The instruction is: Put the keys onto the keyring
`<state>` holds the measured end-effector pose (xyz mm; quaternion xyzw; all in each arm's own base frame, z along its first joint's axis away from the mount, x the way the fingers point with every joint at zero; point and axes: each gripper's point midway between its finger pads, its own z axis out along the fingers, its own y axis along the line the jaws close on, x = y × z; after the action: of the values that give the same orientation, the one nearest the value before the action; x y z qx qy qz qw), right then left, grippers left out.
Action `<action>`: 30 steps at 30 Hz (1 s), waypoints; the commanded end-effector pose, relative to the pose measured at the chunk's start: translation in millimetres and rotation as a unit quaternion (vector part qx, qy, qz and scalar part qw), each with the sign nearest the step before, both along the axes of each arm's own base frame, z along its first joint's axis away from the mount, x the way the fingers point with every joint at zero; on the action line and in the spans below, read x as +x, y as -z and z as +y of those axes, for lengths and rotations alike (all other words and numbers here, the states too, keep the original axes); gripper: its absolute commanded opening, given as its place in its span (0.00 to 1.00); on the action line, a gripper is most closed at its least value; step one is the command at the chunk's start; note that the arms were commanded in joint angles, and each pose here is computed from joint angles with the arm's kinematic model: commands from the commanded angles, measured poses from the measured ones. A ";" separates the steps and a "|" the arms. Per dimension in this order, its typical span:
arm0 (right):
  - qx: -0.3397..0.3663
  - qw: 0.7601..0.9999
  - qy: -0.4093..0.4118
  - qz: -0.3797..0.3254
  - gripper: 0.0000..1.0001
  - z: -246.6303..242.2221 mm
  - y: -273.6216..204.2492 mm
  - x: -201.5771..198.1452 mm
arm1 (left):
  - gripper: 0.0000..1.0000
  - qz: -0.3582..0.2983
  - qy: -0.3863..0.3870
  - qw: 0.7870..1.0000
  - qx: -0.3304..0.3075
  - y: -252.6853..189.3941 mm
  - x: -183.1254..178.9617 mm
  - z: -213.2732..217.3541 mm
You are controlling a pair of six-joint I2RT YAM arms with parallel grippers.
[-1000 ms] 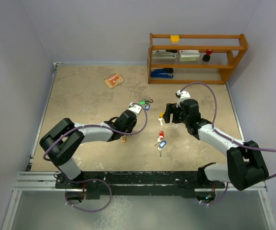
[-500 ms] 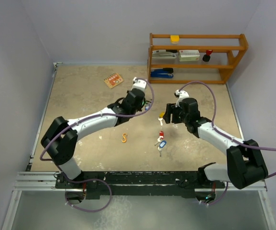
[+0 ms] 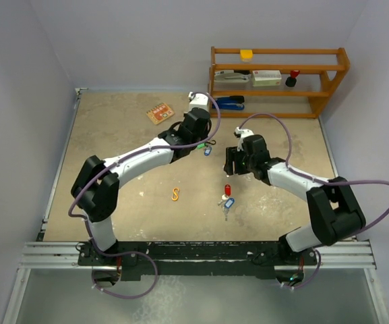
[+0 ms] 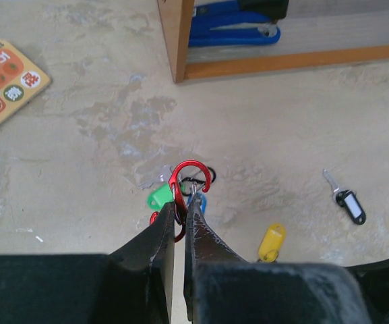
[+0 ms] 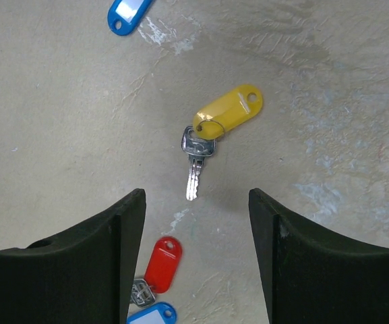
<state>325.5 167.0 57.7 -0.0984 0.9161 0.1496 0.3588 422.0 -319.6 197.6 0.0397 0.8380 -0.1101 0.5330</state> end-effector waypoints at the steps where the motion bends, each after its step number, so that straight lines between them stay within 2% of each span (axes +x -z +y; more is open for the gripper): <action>1: 0.020 1.000 0.012 -0.016 0.65 9.1 -10.9 17.5 | 0.00 0.001 -0.005 1.000 -0.019 -1.2 0.0 9.1; 20: -0.007 0.999 0.031 -0.009 0.59 12.0 15.0 48.6 | 0.00 0.013 -0.004 0.999 -0.038 11.1 11.8 25.4; 27: -0.006 1.000 0.028 -0.012 0.53 14.3 19.5 53.1 | 0.00 0.014 -0.006 0.999 -0.038 12.6 13.3 29.9; 30: -0.006 0.999 0.027 -0.016 0.46 15.1 18.9 55.1 | 0.00 0.016 -0.008 0.999 -0.037 14.2 13.6 31.4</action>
<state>363.8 177.0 23.9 -0.0804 0.9247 0.1301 0.3487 430.7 -287.4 155.4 0.0270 0.8612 -0.1119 0.4951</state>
